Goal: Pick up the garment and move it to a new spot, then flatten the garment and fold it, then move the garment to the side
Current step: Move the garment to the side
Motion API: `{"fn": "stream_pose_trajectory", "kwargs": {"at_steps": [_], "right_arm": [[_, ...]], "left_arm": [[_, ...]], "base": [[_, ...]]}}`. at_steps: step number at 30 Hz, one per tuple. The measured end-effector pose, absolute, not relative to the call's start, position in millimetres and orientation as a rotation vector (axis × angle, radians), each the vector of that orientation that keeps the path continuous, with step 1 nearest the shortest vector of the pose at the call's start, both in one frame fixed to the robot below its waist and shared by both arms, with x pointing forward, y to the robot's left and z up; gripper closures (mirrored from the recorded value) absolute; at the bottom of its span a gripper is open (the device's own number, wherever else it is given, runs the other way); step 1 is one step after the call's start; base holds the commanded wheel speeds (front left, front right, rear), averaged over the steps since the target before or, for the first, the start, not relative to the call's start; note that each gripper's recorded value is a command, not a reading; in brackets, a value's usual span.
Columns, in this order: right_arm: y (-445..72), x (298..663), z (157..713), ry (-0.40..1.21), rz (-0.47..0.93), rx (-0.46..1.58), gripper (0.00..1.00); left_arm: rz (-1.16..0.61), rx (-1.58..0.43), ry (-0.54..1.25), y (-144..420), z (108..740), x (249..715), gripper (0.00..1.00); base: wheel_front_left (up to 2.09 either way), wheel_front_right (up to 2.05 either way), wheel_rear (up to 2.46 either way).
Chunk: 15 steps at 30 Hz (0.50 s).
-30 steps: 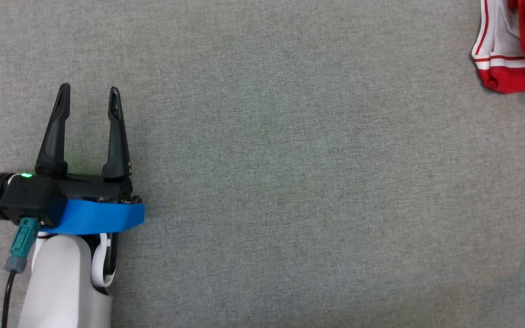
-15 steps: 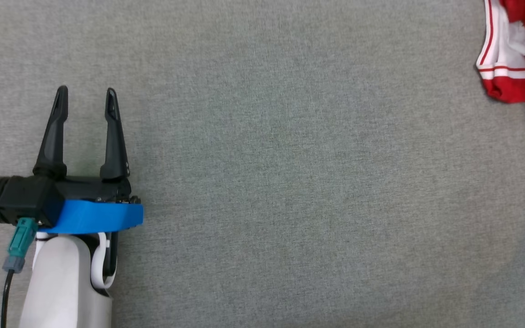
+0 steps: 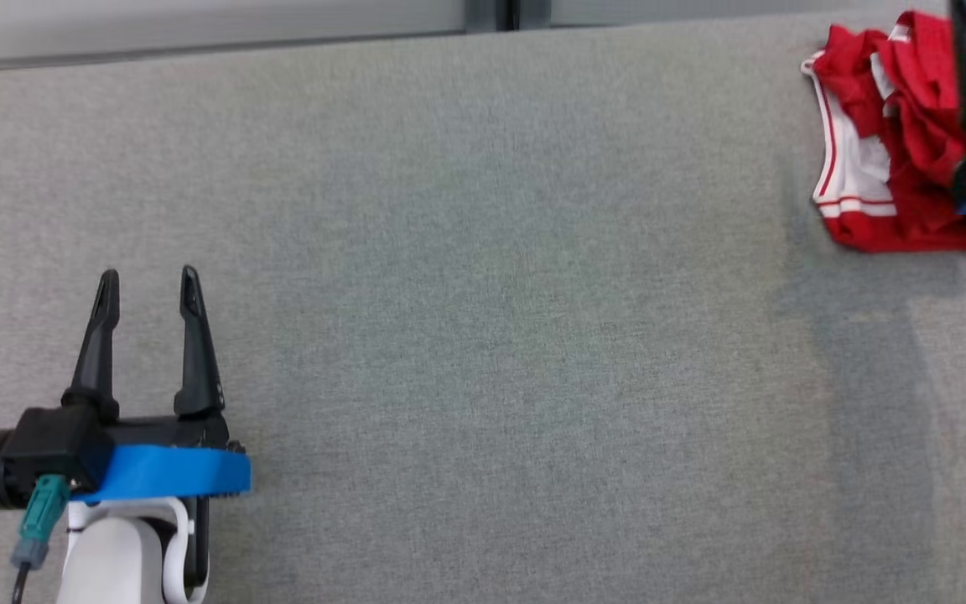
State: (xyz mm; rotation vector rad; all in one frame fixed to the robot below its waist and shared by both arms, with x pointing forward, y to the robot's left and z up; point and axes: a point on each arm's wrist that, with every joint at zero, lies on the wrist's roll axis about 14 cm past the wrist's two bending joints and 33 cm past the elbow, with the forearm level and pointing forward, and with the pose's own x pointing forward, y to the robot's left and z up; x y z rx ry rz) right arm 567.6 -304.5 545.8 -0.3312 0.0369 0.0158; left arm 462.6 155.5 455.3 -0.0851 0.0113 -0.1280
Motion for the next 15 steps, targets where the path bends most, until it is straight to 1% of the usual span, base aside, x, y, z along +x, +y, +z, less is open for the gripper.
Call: {"fn": "stream_pose_trajectory", "kwargs": {"at_steps": [9,12,15], "right_arm": [[-217,534,575,-0.108,0.166,-0.161,0.00],[-195,515,572,-0.122,0.203,-0.106,0.00],[-184,497,565,-0.115,0.220,-0.075,0.00]], "left_arm": [[-0.084,-0.071,-0.020,171,479,426,0.00],[-0.074,-0.069,-0.028,174,484,414,0.00],[-0.067,-0.069,-0.036,176,489,404,0.00]], "base": [[0.00,0.00,0.00],[0.00,0.00,0.00],[0.00,0.00,0.00]]}}
